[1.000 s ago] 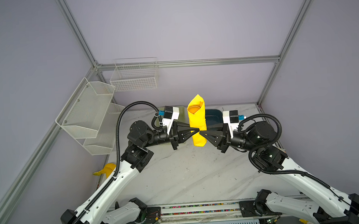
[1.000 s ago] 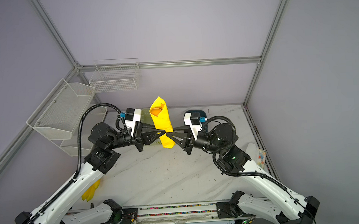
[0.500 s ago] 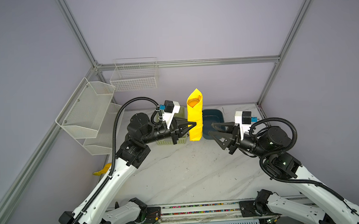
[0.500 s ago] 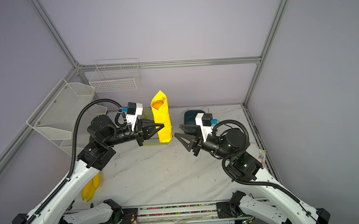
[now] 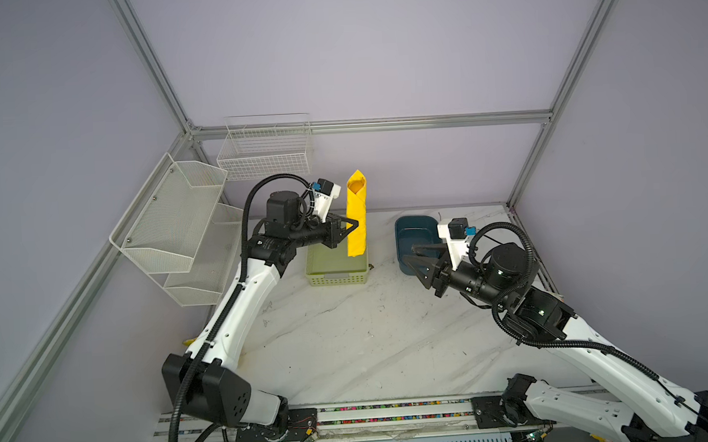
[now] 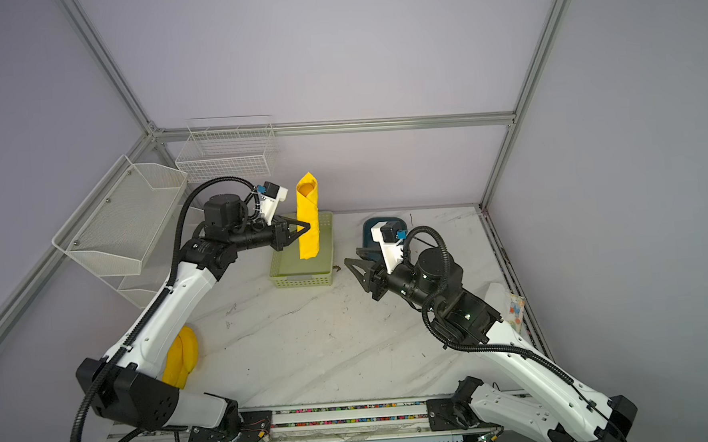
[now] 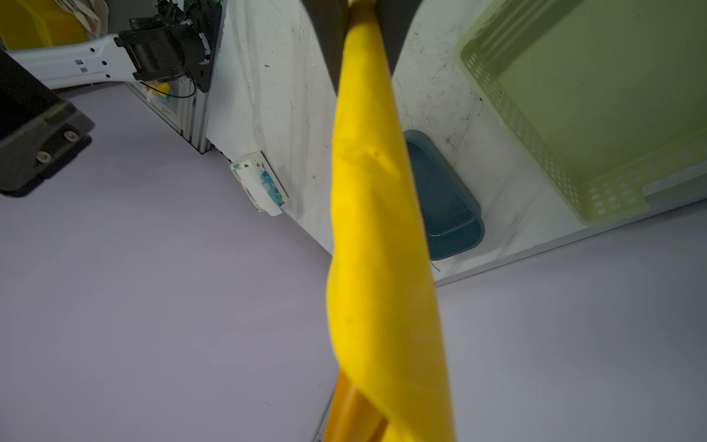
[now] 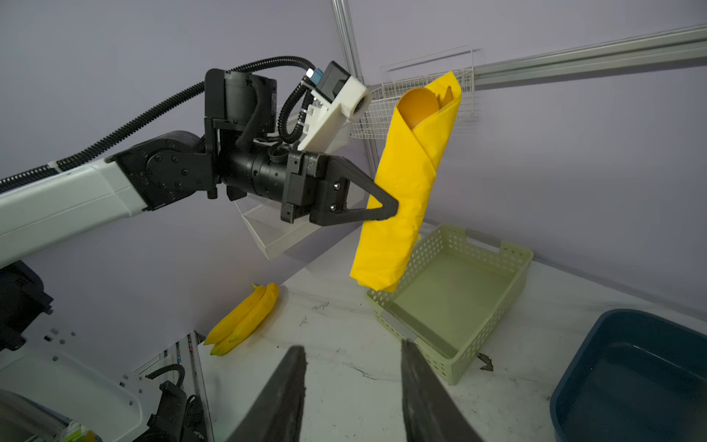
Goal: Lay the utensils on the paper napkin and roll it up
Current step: 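Carry the roll over the green basket with left gripper while right withdraws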
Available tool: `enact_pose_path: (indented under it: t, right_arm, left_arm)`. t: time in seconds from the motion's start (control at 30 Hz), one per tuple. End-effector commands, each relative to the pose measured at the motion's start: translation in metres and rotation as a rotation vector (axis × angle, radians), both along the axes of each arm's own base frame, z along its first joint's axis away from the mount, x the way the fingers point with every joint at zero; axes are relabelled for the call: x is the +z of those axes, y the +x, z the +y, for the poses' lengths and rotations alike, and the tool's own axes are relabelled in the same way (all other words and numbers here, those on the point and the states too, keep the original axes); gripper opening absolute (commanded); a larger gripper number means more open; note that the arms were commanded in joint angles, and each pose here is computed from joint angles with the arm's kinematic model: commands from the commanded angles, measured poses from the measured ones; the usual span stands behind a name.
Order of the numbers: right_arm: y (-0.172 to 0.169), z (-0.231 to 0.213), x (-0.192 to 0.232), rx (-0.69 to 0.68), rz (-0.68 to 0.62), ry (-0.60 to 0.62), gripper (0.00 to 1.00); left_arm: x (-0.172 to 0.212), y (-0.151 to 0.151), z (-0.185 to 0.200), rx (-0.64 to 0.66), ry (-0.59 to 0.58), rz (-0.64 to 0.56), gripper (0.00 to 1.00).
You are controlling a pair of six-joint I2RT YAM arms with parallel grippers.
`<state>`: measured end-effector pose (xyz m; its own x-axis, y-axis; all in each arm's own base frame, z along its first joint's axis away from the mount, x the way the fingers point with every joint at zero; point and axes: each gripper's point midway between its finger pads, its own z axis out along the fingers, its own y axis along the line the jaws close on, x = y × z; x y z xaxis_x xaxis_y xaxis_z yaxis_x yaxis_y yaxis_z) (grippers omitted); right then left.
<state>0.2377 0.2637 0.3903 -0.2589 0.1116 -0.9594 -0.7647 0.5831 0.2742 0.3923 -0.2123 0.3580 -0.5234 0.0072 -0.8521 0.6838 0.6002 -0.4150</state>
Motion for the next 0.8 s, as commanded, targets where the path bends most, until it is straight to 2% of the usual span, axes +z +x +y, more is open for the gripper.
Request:
enact_pose_path:
  t: [0.0, 0.17, 0.33, 0.53, 0.77]
  right_arm:
    - [0.02, -0.002, -0.028, -0.045, 0.109, -0.057, 0.43]
    - [0.048, -0.013, -0.057, -0.127, 0.213, -0.098, 0.42]
    - [0.071, -0.023, -0.081, -0.195, 0.298, -0.172, 0.44]
    - [0.076, -0.026, -0.082, -0.2, 0.292, -0.187, 0.44]
    - [0.081, -0.021, -0.083, -0.176, 0.301, -0.206, 0.45]
  left_arm:
    - [0.007, 0.021, 0.013, 0.008, -0.019, 0.038, 0.03]
    - [-0.036, 0.063, 0.028, 0.047, -0.048, 0.188, 0.03]
    - [-0.087, 0.093, 0.029, 0.051, -0.05, 0.323, 0.03]
    - [-0.142, 0.121, 0.023, 0.059, -0.068, 0.47, 0.01]
    - [-0.184, 0.139, 0.017, 0.055, -0.08, 0.56, 0.0]
